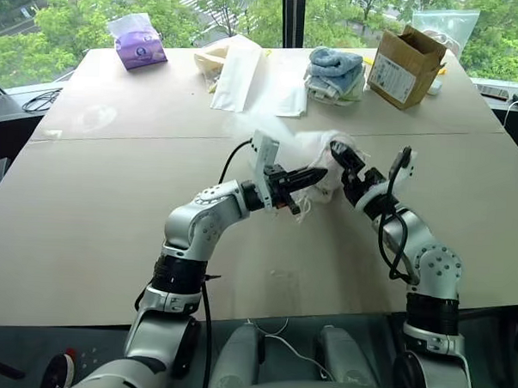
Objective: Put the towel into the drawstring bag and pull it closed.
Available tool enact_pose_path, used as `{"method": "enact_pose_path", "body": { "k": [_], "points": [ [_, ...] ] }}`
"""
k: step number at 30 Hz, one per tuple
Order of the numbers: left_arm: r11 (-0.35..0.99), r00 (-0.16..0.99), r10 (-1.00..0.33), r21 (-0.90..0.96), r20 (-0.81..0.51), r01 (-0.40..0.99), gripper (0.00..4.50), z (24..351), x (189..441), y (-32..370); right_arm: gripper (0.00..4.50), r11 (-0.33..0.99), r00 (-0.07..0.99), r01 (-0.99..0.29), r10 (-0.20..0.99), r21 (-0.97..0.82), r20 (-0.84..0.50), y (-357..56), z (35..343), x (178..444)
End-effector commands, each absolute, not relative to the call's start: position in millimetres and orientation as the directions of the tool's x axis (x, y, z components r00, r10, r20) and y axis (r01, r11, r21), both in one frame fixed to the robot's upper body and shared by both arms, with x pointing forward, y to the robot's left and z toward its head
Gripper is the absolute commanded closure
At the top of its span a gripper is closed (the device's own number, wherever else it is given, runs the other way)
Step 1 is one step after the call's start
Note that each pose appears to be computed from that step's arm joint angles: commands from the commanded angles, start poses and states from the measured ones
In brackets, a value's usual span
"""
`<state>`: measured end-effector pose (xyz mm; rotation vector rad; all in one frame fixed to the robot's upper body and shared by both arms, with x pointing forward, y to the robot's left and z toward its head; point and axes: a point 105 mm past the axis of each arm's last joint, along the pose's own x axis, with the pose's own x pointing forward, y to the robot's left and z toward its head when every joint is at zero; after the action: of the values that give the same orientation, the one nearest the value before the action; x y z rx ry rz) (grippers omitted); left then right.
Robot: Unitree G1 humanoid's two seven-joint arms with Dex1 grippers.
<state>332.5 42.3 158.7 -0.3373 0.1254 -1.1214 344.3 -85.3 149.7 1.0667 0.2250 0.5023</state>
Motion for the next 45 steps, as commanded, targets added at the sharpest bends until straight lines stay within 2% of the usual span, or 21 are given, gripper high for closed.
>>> {"method": "enact_pose_path", "body": {
  "k": [1,5,9,10,13,14,19,23,25,29,35,39,44,45],
  "points": [
    [0.380,0.429,-0.897,-0.316,0.105,0.870,4.50,167.3,330.5,40.1,0.36,0.433,0.842,-0.345,0.534,0.833,0.071,-81.3,154.1,337.1],
    [0.401,0.470,-0.873,-0.355,0.133,0.844,4.50,170.5,336.2,45.8,0.36,0.502,0.848,-0.350,0.529,0.791,0.038,-94.0,145.0,332.0],
    [0.400,0.468,-0.875,-0.357,0.125,0.844,4.50,167.5,334.5,44.6,0.36,0.518,0.834,-0.361,0.551,0.775,0.021,-93.0,140.3,329.9],
    [0.394,0.461,-0.879,-0.359,0.124,0.846,4.50,166.6,332.9,43.2,0.58,0.512,0.829,-0.368,0.559,0.776,0.024,-90.1,140.7,330.3],
    [0.368,0.432,-0.894,-0.357,0.117,0.859,4.50,164.8,326.3,38.2,1.55,0.487,0.821,-0.387,0.569,0.783,0.052,-80.8,146.8,336.6],
    [0.356,0.420,-0.900,-0.357,0.117,0.864,4.50,164.8,323.7,37.1,2.22,0.475,0.817,-0.397,0.572,0.785,0.067,-78.2,150.1,339.1],
    [0.297,0.354,-0.930,-0.361,0.101,0.884,4.50,162.8,312.9,35.7,4.45,0.389,0.776,-0.463,0.612,0.797,0.152,-70.2,168.4,349.1],
    [0.242,0.303,-0.947,-0.380,0.110,0.893,4.50,163.7,306.7,35.2,4.45,0.288,0.697,-0.527,0.686,0.800,0.212,-62.0,175.7,350.6],
    [0.209,0.277,-0.953,-0.394,0.124,0.895,4.50,165.3,303.3,33.8,4.45,0.192,0.636,-0.548,0.728,0.815,0.256,-55.5,176.3,348.8],
    [0.153,0.216,-0.969,-0.399,0.118,0.904,4.50,163.7,293.3,31.6,4.45,0.068,0.516,-0.575,0.803,0.815,0.298,-37.4,165.7,344.1],
    [0.096,0.169,-0.976,-0.421,0.138,0.902,4.50,166.3,281.7,25.7,4.45,-0.089,0.472,-0.599,0.763,0.796,0.441,-28.2,182.2,355.9],
    [0.072,0.146,-0.979,-0.432,0.142,0.899,4.50,165.6,274.6,22.3,4.45,-0.018,0.534,-0.587,0.743,0.809,0.403,-10.4,177.0,371.6],
    [0.115,0.202,-0.965,-0.426,0.165,0.897,4.50,170.9,283.5,23.9,4.45,0.144,0.703,-0.529,0.626,0.837,0.337,-16.5,165.6,393.7],
    [0.147,0.237,-0.956,-0.414,0.174,0.898,4.50,173.6,290.7,27.0,4.08,0.171,0.731,-0.518,0.597,0.838,0.329,-25.7,163.9,394.8]
  ]
}}
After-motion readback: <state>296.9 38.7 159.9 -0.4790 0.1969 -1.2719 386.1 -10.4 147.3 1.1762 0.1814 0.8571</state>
